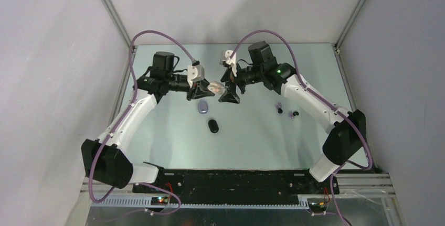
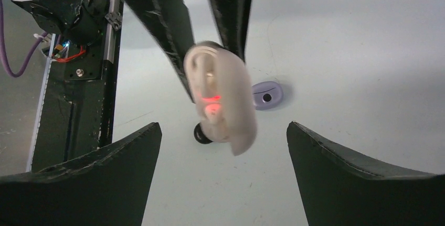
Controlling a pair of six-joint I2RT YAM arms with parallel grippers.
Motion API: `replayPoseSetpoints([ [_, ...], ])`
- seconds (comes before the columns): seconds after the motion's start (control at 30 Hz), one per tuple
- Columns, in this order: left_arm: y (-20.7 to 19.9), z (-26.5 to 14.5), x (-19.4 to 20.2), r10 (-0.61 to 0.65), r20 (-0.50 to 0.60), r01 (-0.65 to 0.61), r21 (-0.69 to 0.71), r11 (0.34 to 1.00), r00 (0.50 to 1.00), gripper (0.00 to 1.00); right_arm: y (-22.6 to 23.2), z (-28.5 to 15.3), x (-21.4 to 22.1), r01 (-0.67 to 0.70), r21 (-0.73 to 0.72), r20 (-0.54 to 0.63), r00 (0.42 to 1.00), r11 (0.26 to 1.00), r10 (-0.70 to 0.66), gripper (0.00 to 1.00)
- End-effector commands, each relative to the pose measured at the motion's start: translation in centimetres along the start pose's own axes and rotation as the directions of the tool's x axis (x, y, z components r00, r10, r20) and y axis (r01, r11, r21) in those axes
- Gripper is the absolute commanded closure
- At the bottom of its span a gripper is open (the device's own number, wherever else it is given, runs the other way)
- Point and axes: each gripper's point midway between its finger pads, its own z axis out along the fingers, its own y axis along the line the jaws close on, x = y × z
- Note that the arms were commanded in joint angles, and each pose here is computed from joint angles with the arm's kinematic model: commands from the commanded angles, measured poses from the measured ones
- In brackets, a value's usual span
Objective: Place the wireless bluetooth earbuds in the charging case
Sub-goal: Close the charging case, then place the charging case at the center of the board.
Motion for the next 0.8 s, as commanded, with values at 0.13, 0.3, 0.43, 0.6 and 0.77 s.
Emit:
replayPoseSetpoints([
  [0.13, 5.1, 0.4, -1.8, -0.256, 0.153, 0.285, -0.221, 0.933, 0.955, 1.0, 1.8, -0.7, -3.0, 0.158, 0.071, 0.005, 0.987, 0.985, -0.159, 0.01],
  [0.3, 6.2, 0.4, -0.6, -0.391, 0.173, 0.424, -0.256, 0.868, 0.904, 1.0, -1.6, -1.4, -1.4, 0.212, 0.272, -0.098, 0.977, 0.939, -0.192, 0.01],
  [0.43, 6.0, 0.3, 1.0, -0.421, 0.152, 0.448, -0.282, 0.849, 0.894, 0.99, -3.7, -2.8, 0.8, 0.167, 0.349, -0.139, 0.982, 0.922, -0.126, 0.01],
  [0.6, 8.1, -1.4, 7.2, -0.622, 0.124, 0.591, -0.496, 0.636, 0.773, 0.91, -5.2, -5.3, 4.6, -0.012, 0.392, -0.118, 0.991, 0.92, 0.063, 0.01],
  [0.77, 9.5, -4.3, 16.1, -0.845, 0.238, 0.725, -0.649, 0.23, 0.48, 0.89, -5.2, -8.2, 9.3, -0.318, 0.404, -0.035, 0.931, 0.857, 0.363, 0.01],
])
